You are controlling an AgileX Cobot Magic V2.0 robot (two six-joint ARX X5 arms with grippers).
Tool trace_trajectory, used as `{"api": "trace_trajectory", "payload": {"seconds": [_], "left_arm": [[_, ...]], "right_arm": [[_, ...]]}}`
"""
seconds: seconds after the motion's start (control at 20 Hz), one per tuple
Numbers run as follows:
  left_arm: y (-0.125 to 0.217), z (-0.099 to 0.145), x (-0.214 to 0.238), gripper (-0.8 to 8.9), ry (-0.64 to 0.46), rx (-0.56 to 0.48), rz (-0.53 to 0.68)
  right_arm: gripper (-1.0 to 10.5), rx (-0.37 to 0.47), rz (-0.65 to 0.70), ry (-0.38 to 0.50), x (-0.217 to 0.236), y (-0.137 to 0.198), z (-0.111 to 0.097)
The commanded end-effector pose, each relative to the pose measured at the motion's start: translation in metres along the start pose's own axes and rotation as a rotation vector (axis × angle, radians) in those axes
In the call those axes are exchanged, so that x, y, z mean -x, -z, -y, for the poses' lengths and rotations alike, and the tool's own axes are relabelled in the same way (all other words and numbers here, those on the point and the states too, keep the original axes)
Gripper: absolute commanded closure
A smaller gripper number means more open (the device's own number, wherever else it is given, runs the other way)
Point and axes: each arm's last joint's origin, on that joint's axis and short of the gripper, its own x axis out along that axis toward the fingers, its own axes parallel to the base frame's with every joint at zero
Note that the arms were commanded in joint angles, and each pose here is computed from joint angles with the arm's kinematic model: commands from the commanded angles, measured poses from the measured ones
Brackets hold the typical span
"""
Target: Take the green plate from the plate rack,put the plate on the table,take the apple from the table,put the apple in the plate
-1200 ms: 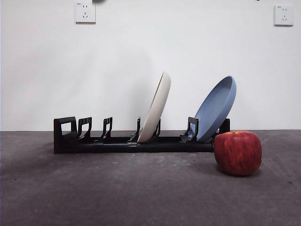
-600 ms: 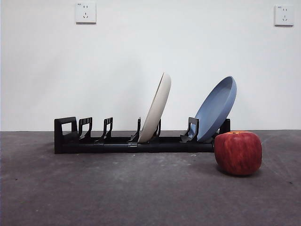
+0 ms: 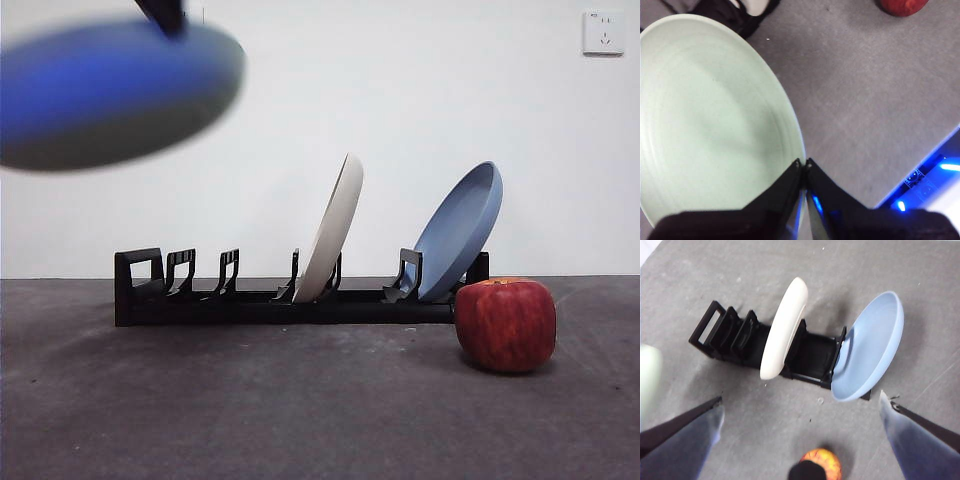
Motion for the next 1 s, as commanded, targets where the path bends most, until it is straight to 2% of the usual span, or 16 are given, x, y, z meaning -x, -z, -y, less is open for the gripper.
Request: {"api": "trace_trajectory", "payload": {"seconds": [0.05,0.2,0.35,0.5,0.8,1.0], "left_arm": [[-0.014,0.013,-0.028,8.22,-0.012,-0.004,-0.003],[-0.033,0.034,-0.077,8.22,-0.019,-0.044,-0.04],[-0.034,0.054,-0.118,8.22,-0.029,-0.093,-0.144],[-0.035,0.074,-0.148,8.22,-0.026,-0.128,-0.175],[-0.03,0.117,-0.167,8.22,0.017,-0.204,-0.155],[-0.029,0.129,-0.174,8.22,0.07,-0.211,-0.151]], "right_arm": [[4.1,-0.008,0.013,0.004,0.0,-0.002,0.0],[4.1,-0.008,0.014,0.004,0.0,-0.002,0.0],[4.1,-0.008,0.013,0.004,0.0,-0.002,0.0],[4.1,-0.008,0.014,0.004,0.0,-0.002,0.0],[4.1,-0.007,0.015,0.004,0.0,-0.002,0.0],[4.1,-0.008,0.012,0.004,0.0,-0.002,0.0]]}}
